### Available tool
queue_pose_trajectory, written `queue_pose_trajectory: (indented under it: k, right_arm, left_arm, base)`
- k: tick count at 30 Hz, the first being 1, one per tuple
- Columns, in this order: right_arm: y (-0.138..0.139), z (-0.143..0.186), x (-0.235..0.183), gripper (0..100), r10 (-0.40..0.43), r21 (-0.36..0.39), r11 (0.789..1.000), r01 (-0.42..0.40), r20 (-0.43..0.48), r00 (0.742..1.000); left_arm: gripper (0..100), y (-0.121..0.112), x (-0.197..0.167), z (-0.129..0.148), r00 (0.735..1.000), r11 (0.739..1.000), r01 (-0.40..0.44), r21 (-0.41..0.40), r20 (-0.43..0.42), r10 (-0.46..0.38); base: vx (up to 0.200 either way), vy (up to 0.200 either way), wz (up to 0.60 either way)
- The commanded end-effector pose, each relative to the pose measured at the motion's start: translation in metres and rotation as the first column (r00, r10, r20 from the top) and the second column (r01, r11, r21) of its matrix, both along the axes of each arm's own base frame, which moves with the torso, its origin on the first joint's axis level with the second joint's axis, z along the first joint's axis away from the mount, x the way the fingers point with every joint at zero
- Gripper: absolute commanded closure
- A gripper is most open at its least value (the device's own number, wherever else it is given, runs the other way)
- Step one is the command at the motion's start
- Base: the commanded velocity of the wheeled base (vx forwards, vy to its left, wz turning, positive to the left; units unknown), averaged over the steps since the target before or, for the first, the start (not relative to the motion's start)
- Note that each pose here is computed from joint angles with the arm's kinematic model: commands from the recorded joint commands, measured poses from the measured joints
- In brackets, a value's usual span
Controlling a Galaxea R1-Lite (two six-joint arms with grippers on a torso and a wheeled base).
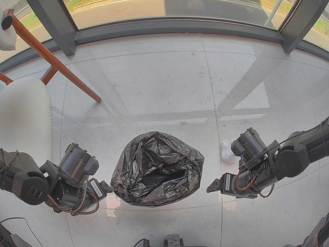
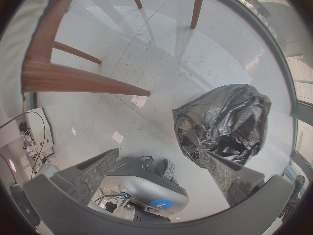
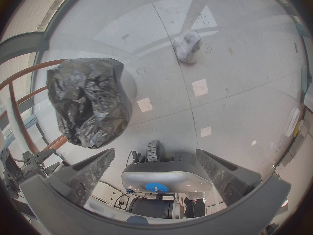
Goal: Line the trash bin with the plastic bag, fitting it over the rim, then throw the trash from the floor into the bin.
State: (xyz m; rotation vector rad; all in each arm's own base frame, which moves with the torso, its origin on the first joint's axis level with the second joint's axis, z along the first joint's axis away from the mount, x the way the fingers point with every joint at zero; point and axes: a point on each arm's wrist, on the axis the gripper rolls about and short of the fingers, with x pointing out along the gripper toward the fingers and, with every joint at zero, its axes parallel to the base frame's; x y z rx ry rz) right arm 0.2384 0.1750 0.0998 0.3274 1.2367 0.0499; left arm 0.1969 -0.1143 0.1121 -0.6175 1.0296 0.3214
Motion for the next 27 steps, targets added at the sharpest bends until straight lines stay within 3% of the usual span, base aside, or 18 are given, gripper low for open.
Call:
queue_pose_trajectory:
  k: [1, 8, 11, 13, 15, 18, 22, 27]
  right_arm:
    - [0.001, 0.015, -0.014, 0, 0.034, 0.031, 0.999, -0.035, 0.039, 0.999]
    - [0.009, 0.028, -0.006, 0, 0.028, 0.118, 0.992, -0.046, 0.146, 0.989]
    - [0.008, 0.031, 0.004, 0, 0.000, 0.155, 0.987, -0.032, 0.198, 0.980]
    - [0.009, 0.038, 0.014, 0, -0.020, 0.190, 0.981, -0.031, 0.261, 0.965]
    - [0.012, 0.047, 0.020, 0, -0.032, 0.216, 0.976, -0.035, 0.299, 0.954]
    - [0.011, 0.045, 0.029, 0, -0.043, 0.212, 0.977, -0.024, 0.306, 0.951]
    - [0.007, 0.024, 0.047, 0, -0.024, 0.150, 0.989, -0.020, 0.286, 0.958]
    - [0.018, 0.018, 0.061, 0, 0.011, 0.146, 0.987, -0.065, 0.341, 0.940]
  left_arm:
    - [0, 0.003, -0.010, 0.014, 0.998, 0.999, 0.014, -0.044, 0.056, -0.012]
    - [0, 0.004, -0.012, 0.030, 0.994, 0.994, 0.033, -0.105, 0.108, -0.021]
    - [0, 0.002, -0.004, 0.041, 0.984, 0.989, 0.025, -0.149, 0.176, 0.002]
    - [0, 0.001, 0.010, 0.055, 0.958, 0.978, 0.023, -0.206, 0.283, 0.037]
    - [0, 0.002, 0.018, 0.062, 0.949, 0.976, 0.011, -0.218, 0.309, 0.058]
    - [0, 0.004, 0.028, 0.058, 0.951, 0.982, 0.002, -0.188, 0.304, 0.056]
    - [0, -0.001, 0.040, 0.045, 0.962, 0.990, 0.018, -0.139, 0.272, 0.020]
    - [0, -0.014, 0.058, 0.039, 0.963, 0.990, 0.031, -0.141, 0.271, 0.008]
  base:
    - [0.000, 0.000, 0.00]
    - [0.000, 0.000, 0.00]
    - [0.000, 0.000, 0.00]
    - [0.000, 0.000, 0.00]
    - [0.000, 0.000, 0.00]
    - [0.000, 0.000, 0.00]
    - [0.000, 0.000, 0.00]
    - [0.000, 0.000, 0.00]
